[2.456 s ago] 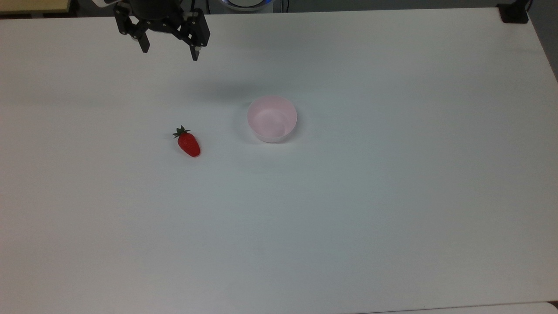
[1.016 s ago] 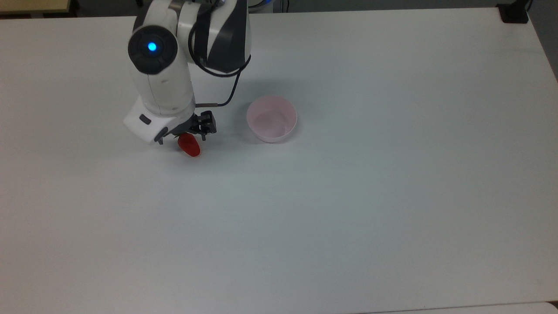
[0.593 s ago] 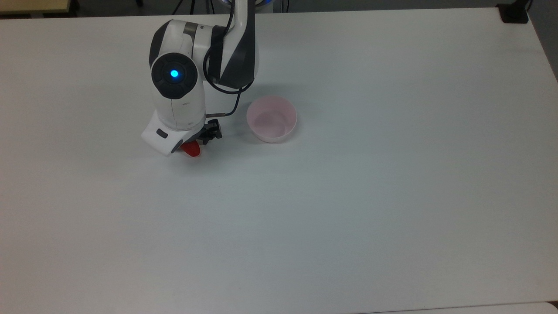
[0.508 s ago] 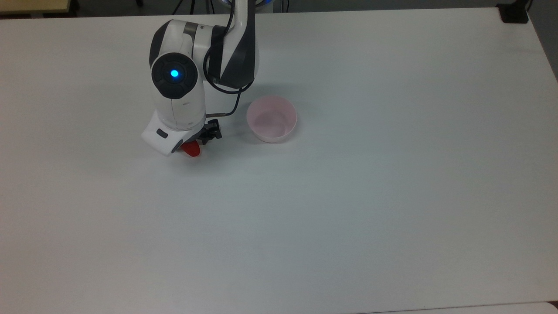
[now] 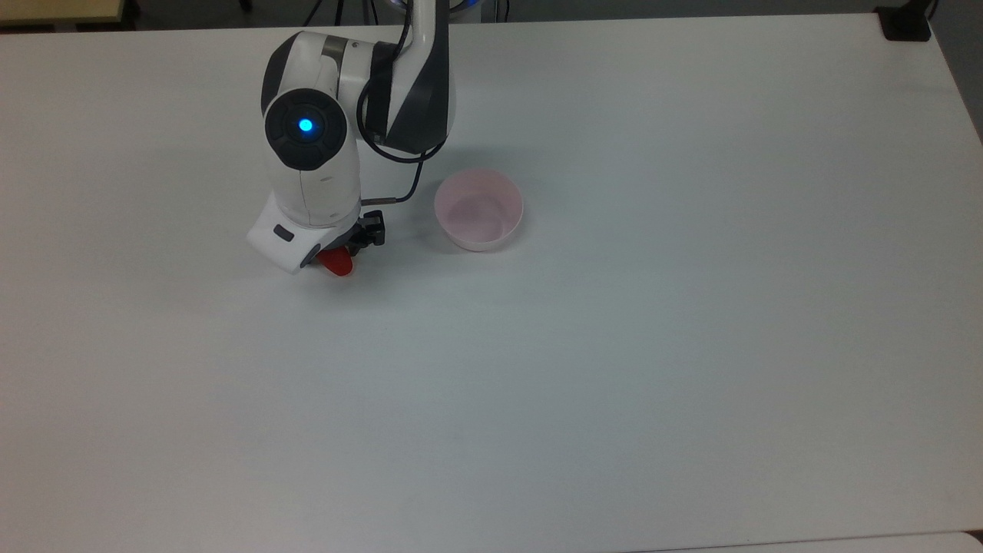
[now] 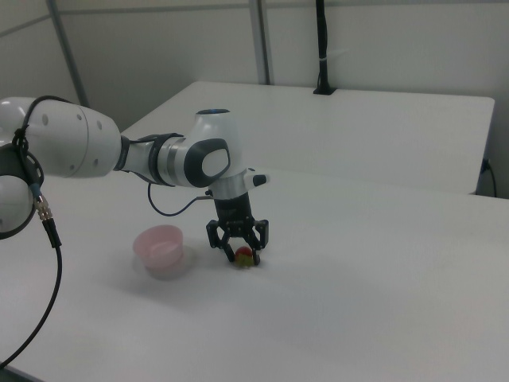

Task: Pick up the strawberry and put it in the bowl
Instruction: 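Hold the strawberry and lift it off the table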

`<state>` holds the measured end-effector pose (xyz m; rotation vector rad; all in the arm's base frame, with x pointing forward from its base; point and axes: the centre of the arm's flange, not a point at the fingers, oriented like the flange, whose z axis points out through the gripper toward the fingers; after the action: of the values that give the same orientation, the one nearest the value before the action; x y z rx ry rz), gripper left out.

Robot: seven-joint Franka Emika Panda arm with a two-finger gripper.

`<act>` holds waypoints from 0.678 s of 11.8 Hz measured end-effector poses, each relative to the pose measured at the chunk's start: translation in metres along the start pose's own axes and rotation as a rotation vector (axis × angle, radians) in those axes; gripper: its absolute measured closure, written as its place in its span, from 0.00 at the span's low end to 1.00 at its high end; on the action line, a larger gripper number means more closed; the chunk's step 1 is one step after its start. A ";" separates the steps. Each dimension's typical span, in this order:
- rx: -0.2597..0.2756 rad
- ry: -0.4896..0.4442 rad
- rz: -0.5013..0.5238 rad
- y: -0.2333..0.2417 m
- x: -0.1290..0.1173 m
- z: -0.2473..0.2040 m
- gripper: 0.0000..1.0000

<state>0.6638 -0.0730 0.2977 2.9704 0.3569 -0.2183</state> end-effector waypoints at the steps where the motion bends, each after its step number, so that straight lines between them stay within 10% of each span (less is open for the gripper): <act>1: 0.000 0.000 0.000 0.000 0.000 0.000 0.37; 8: -0.001 0.005 0.000 0.000 0.000 -0.002 0.41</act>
<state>0.6645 -0.0730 0.2997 2.9702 0.3571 -0.2105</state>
